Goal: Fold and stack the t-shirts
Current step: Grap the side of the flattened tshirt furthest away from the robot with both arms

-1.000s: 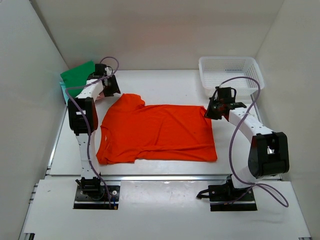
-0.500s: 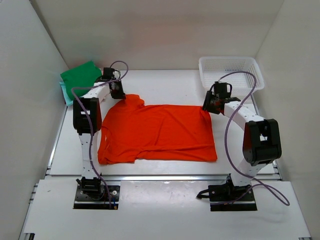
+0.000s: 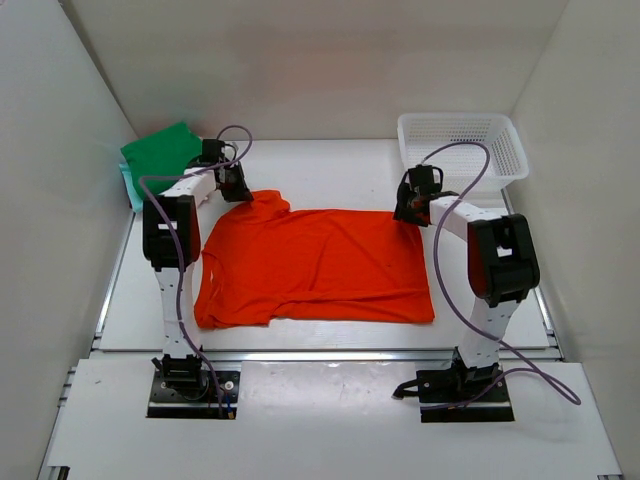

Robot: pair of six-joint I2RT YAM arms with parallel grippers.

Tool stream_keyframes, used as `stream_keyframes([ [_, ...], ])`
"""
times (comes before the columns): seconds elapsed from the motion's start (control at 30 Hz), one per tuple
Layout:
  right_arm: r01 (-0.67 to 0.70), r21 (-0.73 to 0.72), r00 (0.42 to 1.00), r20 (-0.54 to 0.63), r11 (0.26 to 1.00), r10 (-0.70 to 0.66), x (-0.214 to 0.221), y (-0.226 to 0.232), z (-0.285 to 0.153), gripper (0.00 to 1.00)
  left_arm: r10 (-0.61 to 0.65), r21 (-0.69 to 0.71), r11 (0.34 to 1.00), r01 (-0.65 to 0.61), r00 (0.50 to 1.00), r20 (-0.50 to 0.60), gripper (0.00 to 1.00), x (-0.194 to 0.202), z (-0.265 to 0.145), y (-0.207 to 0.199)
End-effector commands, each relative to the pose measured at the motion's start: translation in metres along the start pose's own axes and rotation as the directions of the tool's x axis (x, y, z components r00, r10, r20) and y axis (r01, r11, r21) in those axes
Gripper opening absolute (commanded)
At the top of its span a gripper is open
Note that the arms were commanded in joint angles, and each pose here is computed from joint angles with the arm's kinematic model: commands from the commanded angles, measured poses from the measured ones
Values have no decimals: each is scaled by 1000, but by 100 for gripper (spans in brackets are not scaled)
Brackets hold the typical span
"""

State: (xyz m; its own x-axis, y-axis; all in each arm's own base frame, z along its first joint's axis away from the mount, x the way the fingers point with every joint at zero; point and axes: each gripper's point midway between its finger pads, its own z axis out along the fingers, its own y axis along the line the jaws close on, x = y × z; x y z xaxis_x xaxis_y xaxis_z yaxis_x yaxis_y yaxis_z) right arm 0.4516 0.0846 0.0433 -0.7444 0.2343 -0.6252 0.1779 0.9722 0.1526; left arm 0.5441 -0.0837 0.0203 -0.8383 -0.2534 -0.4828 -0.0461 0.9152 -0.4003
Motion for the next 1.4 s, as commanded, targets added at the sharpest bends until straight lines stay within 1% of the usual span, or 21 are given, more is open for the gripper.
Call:
stream_keyframes([
  [0.0,20,33,994,106,999,-23,-36,11,2,43,-9,46,999,7,999,38,0,-13,-27,-13],
  [0.17,30,60,996,77,998,-34,-33,8,12,43,-25,58,998,23,999,44,0,-14,-31,-10],
  [0.2,24,70,997,73,997,-29,-33,6,14,40,-27,56,998,25,999,40,0,-13,-30,-10],
  [0.23,29,69,997,71,997,-34,-33,5,14,23,-31,62,998,29,999,38,0,-13,-31,-11],
  [0.27,30,66,998,59,997,-34,-30,7,17,16,-32,60,998,30,999,43,0,-15,-32,-11],
  [0.3,31,61,998,61,998,-35,-35,6,17,0,-33,62,998,30,998,45,0,-15,-35,-10],
  [0.4,56,67,996,58,996,-60,-37,7,17,0,-43,54,998,40,998,54,0,-17,-41,-8],
  [0.47,76,60,993,88,995,-81,-46,10,8,0,-47,53,998,44,997,58,0,-17,-47,-9],
  [0.53,93,53,990,102,994,-98,-47,11,1,0,-60,38,998,57,993,97,0,-30,-58,2],
  [0.67,93,66,988,119,993,-101,-52,2,-7,0,-75,68,995,67,989,126,0,-41,-70,-1],
  [0.77,111,68,985,126,991,-119,-54,1,-20,0,-75,90,994,65,990,116,0,-35,-75,-9],
  [0.83,115,35,983,138,993,-118,-56,5,-31,0,-68,87,995,57,989,131,0,-37,-86,-11],
  [0.93,87,-35,984,162,996,-80,-60,2,-55,0,-80,95,993,69,990,115,0,-26,-91,-12],
  [1.0,54,-118,990,135,992,-38,-48,0,-63,1,-88,98,992,77,989,116,0,-22,-99,-11],
  [1.03,36,-153,991,137,988,-15,-49,-2,-71,0,-94,91,992,83,988,120,0,-19,-105,-6],
  [1.1,24,-175,990,138,984,1,-45,-9,-83,0,-96,84,993,86,987,127,0,-15,-114,-4],
  [1.17,4,-174,993,116,985,17,-36,-22,-84,0,-96,71,994,89,989,108,0,2,-118,-1],
  [1.23,4,-202,995,99,979,16,-25,-24,-88,0,-82,74,995,73,989,123,0,7,-132,-6],
  [1.3,-7,-205,995,94,979,27,-20,-31,-92,0,-83,60,995,77,991,100,0,25,-135,-3],
  [1.33,-12,-203,995,91,979,31,-19,-34,-93,0,-73,68,995,66,991,111,0,26,-141,-8],
  [1.37,-18,-204,996,76,979,35,-13,-36,-95,0,-72,53,996,66,992,107,0,34,-145,-4],
])
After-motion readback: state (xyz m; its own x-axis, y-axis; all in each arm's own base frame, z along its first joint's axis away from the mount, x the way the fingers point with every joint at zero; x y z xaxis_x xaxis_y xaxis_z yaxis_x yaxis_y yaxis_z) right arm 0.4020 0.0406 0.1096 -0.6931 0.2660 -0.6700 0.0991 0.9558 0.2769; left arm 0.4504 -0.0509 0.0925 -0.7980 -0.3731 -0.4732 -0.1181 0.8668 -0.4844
